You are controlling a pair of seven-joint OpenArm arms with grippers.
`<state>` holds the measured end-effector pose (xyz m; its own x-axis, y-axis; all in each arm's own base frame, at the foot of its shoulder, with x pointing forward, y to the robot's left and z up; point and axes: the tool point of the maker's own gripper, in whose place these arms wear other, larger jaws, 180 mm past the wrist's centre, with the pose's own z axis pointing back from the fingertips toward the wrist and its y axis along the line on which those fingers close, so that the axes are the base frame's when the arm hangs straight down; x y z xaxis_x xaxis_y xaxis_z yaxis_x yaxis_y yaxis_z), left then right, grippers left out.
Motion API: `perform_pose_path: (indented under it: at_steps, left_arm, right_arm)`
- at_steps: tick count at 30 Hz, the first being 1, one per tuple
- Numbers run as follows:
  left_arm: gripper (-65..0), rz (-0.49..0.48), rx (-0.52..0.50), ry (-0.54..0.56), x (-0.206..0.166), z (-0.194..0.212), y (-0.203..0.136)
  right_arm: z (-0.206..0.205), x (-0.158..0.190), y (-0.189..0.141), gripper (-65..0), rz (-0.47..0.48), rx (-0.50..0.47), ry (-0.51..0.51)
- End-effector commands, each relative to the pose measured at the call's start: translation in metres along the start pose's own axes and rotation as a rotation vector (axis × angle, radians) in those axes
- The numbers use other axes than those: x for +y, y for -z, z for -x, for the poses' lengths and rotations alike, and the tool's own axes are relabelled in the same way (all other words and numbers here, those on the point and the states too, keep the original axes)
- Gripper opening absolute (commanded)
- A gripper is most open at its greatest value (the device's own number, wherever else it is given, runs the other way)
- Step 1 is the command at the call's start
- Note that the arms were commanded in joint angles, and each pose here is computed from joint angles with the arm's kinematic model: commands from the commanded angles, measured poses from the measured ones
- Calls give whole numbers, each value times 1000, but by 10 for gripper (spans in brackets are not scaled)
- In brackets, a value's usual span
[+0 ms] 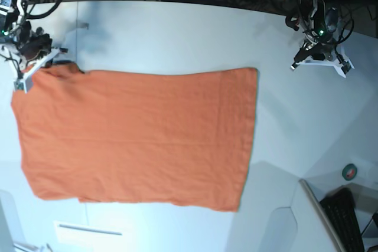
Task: Layout the t-shirt on the table in an organized manner, then fold the t-shirt properly
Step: 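Adjust the shirt corner with the right gripper, left gripper raised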
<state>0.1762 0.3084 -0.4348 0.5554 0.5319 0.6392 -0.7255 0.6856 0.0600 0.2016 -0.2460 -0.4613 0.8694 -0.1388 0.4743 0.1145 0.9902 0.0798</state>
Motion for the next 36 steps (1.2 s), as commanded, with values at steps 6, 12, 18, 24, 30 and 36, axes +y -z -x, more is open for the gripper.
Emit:
perform_pose_path:
  at_steps: [6, 12, 18, 24, 30, 36]
  left_arm:
    - [-650, 2, -54, 0, -2, -17, -1]
    - [-650, -3, -53, 5, 0, -16, -1]
    - [-650, -4, -56, 6, -1, -16, -1]
    - [-650, -4, -56, 6, -1, -17, -1]
    - [-650, -4, -58, 6, -1, -18, 0]
    - [-650, -3, -59, 5, -1, -18, 0]
  right_arm:
    - [-34, -1, 6, -650, -7, -40, 3]
    - [-17, -5, 23, -650, -16, 26, 47]
    - [-13, -6, 30, -650, -20, 37, 64]
    - [-10, -19, 36, -650, -3, 57, 68]
    - [6, -17, 39, -650, -10, 96, 83]
    - [18, -6, 41, -650, -28, 116, 96]
